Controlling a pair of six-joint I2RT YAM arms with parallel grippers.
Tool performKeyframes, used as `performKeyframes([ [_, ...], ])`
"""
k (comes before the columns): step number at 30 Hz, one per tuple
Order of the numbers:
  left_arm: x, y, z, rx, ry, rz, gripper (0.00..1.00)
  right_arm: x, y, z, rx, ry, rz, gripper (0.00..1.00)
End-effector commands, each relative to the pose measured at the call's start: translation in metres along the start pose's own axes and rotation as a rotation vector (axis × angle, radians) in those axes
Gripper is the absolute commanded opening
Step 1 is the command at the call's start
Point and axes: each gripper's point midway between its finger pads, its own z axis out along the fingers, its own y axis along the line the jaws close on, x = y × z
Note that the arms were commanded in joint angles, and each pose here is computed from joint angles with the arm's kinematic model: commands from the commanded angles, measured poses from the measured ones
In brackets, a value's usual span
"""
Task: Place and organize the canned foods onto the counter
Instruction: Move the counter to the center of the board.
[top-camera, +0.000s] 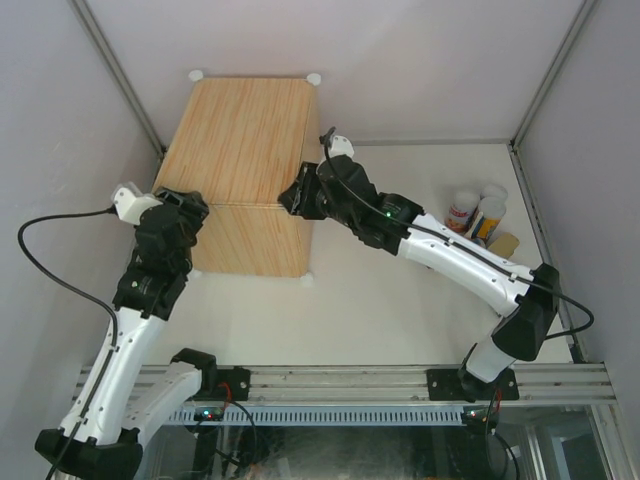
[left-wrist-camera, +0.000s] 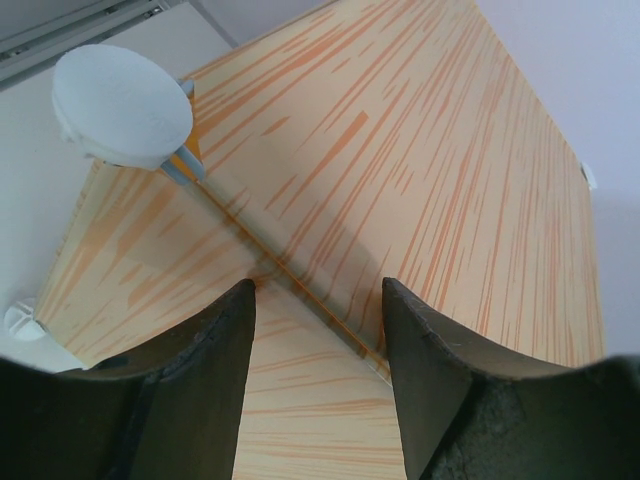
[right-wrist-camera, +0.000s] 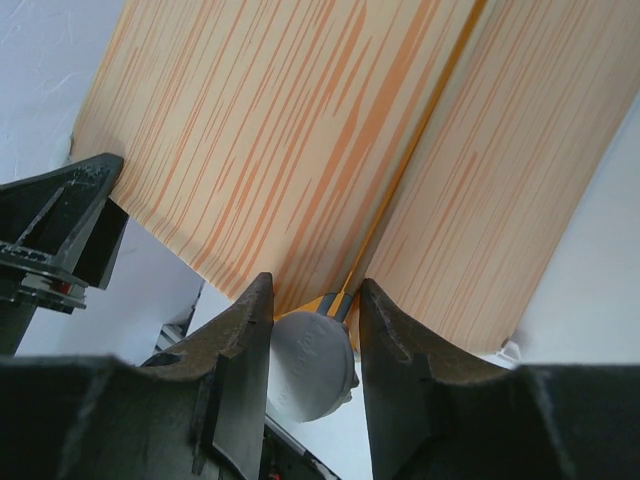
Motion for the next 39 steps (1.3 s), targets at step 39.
performKeyframes([
  [39,-0.055,0.006,0.038,-0.063,-0.148,-0.029,0.61,0.042,0.045,0.033,-0.097,0.206,-0.116,0.35],
])
